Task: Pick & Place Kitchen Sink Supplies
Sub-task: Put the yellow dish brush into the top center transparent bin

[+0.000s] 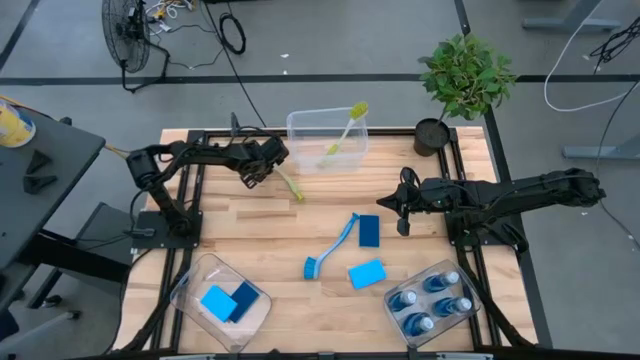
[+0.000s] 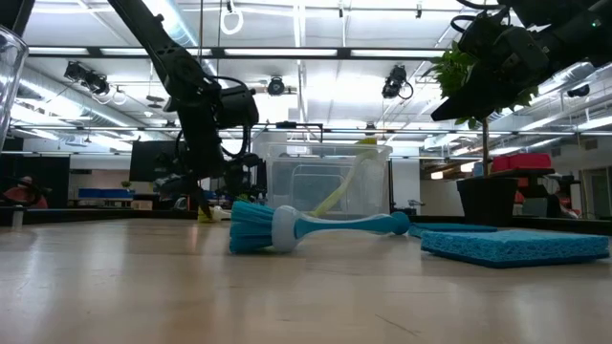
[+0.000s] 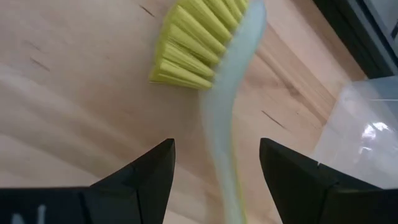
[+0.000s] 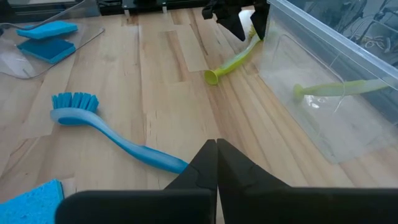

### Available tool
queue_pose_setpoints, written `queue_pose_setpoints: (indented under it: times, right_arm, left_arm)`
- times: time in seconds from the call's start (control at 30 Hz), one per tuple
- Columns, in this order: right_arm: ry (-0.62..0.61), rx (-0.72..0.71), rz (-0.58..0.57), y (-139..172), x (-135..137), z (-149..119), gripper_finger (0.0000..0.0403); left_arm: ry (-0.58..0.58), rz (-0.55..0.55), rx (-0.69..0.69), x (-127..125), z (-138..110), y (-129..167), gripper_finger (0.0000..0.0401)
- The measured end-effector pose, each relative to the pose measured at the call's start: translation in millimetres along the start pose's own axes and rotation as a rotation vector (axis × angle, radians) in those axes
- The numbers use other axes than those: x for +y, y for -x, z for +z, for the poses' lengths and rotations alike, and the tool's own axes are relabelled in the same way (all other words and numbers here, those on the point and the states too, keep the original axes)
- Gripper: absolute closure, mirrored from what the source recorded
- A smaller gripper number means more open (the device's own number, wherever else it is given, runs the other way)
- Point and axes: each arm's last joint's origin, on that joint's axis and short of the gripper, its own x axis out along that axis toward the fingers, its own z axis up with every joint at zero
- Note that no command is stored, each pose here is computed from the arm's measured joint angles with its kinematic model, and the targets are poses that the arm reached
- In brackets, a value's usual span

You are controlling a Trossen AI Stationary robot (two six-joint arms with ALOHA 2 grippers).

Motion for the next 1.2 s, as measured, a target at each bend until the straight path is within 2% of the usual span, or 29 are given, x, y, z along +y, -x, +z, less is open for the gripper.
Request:
queue_pose_setpoints:
  times: [0.73,0.83,1.2]
  right_arm:
    - [-0.009,0.008,0.000,0.1,0.0,-0.7,0.0399]
    - [-0.025,0.008,-0.001,0.0,-0.1,-0.8,0.0399]
    - [-0.024,0.008,-0.001,0.0,0.0,-0.8,0.0399]
  left_arm:
    - [0.000,-0.003,-0.026,0.5,-5.5,-11.1,0.0170]
    - [0.003,-0.004,-0.018,0.4,-5.6,-11.4,0.0196]
    - [-0.016,-0.008,0.001,0.1,-6.5,-12.5,0.0347]
